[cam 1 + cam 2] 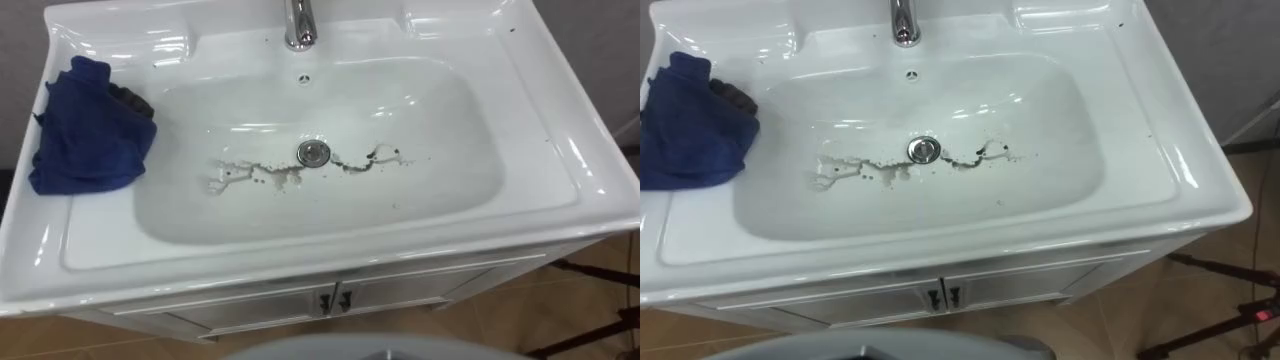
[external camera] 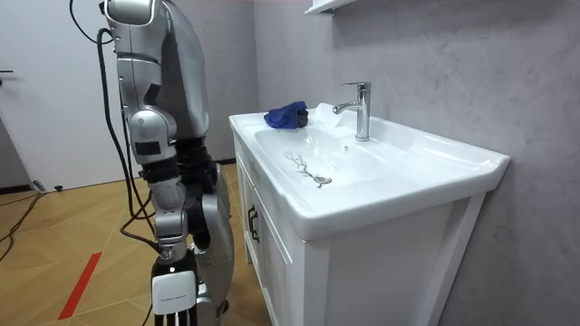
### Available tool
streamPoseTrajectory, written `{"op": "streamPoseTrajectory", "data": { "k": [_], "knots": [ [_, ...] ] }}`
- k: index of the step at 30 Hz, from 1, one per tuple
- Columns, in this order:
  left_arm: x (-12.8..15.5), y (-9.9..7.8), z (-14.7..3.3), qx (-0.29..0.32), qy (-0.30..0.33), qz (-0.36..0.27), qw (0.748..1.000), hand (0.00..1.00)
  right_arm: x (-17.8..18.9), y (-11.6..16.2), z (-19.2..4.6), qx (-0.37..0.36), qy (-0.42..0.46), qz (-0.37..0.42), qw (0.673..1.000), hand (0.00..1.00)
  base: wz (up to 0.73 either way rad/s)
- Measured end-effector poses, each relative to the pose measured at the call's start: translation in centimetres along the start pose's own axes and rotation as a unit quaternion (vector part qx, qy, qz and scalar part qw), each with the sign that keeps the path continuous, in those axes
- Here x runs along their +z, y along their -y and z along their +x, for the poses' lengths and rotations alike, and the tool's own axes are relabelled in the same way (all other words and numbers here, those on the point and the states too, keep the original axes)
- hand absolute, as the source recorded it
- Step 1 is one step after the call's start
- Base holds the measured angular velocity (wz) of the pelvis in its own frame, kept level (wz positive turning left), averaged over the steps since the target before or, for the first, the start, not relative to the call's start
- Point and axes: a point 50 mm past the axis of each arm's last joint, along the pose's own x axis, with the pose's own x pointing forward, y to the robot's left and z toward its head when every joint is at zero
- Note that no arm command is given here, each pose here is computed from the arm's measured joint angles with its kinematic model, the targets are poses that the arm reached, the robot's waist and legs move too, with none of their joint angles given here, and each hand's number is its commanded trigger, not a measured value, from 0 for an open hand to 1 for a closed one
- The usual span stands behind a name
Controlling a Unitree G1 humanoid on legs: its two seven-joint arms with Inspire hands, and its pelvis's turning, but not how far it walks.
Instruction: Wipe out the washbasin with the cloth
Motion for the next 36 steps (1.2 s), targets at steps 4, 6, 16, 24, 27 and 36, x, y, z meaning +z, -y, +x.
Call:
{"op": "streamPoseTrajectory", "data": {
  "k": [4,6,16,24,27,36],
  "knots": [
    [0.1,-0.1,0.0,0.0,0.002,0.005,1.0,0.0,0.0,0.0,0.0,0.006,0.001,-0.005,1.0,0.0,0.0],
    [0.1,-0.1,0.0,-0.002,-0.001,0.005,1.0,0.0,0.0,-0.1,0.0,0.011,0.001,-0.006,1.0,0.0,0.0],
    [0.3,-0.1,0.0,-0.004,0.0,0.006,1.0,0.0,0.3,-0.1,0.0,0.013,-0.001,-0.017,1.0,0.0,0.0],
    [0.1,-0.8,0.1,0.031,-0.009,-0.042,0.999,0.0,0.3,0.0,0.0,0.013,-0.007,-0.02,1.0,0.0,0.02],
    [-0.1,-1.0,0.1,0.044,-0.018,-0.088,0.995,0.0,0.3,0.0,0.0,0.014,-0.008,-0.019,1.0,0.0,0.08],
    [-1.3,-2.1,0.1,0.108,-0.063,-0.285,0.95,0.0,0.5,0.4,-0.1,0.002,-0.003,-0.019,1.0,0.0,0.05]
  ]
}}
